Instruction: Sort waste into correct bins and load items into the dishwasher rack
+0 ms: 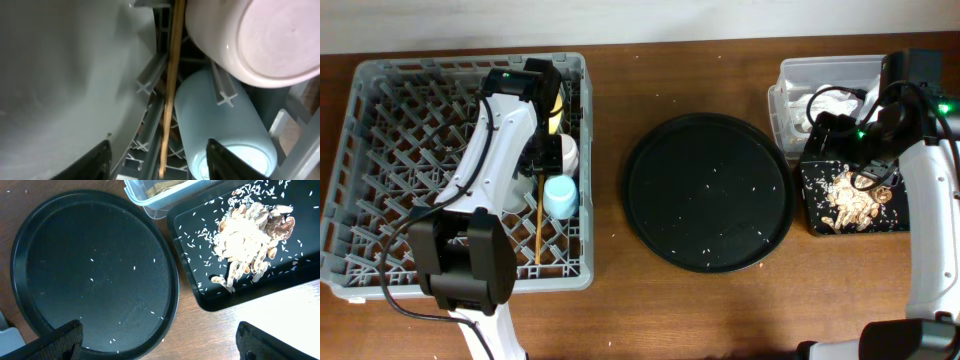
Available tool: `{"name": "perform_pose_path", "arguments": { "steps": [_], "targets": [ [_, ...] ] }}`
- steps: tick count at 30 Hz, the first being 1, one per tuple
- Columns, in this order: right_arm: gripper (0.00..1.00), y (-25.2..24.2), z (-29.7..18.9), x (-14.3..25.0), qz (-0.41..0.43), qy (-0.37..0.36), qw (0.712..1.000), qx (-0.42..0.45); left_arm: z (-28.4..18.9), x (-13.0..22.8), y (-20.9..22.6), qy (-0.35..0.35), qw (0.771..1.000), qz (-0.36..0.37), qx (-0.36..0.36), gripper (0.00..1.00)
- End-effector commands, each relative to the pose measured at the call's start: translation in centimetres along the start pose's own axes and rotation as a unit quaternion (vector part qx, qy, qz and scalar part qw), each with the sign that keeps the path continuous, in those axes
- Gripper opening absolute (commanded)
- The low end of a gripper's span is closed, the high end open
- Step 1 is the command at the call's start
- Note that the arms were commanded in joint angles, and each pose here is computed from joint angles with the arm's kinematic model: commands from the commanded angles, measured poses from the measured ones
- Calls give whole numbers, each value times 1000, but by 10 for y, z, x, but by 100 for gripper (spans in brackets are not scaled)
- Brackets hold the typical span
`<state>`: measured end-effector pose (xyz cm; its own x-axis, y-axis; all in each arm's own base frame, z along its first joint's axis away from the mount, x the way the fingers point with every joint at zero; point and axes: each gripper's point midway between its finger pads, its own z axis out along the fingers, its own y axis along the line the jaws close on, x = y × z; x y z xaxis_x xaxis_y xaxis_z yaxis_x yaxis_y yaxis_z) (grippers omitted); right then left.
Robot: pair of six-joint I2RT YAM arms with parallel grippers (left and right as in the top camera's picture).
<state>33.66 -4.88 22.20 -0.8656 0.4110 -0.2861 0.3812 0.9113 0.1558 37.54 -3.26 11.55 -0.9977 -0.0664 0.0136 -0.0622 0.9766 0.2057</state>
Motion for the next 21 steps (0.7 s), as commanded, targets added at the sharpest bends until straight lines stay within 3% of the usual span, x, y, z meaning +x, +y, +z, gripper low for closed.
{"name": "perform_pose_path", "arguments": {
  "steps": [1, 3, 6, 7, 10, 11, 15, 18, 21],
  "targets": [
    [99, -3, 1, 0, -1, 0, 1000, 7, -7, -3, 2, -13, 1000, -3, 0, 64],
    [95, -1, -1, 0, -2, -2, 1000, 0, -26, -9, -5, -32, 999, 1, 31, 65],
    [95, 1, -22, 0, -5, -30, 1000, -7, -82, -22, 0, -103, 993, -10, 59, 79],
    [96, 4, -41, 3, -28, -50, 998, -16, -109, -29, 4, -145, 987, -18, 69, 99],
    [96, 3, -100, 27, -72, -99, 992, -23, -135, -30, 9, -182, 980, -24, 78, 99],
    [100, 3, -132, 39, -75, -142, 987, -31, -135, -30, 9, -182, 980, -24, 78, 99],
    [99, -1, -202, 80, -84, -260, 960, -52, -135, -30, 9, -182, 980, -24, 78, 99],
    [98, -5, -233, 108, -89, -320, 941, -63, -135, -30, 9, -182, 980, -24, 78, 99],
    [98, -21, -227, 135, -95, -296, 950, -31, -135, -30, 9, -182, 980, -24, 78, 99]
  ]
}}
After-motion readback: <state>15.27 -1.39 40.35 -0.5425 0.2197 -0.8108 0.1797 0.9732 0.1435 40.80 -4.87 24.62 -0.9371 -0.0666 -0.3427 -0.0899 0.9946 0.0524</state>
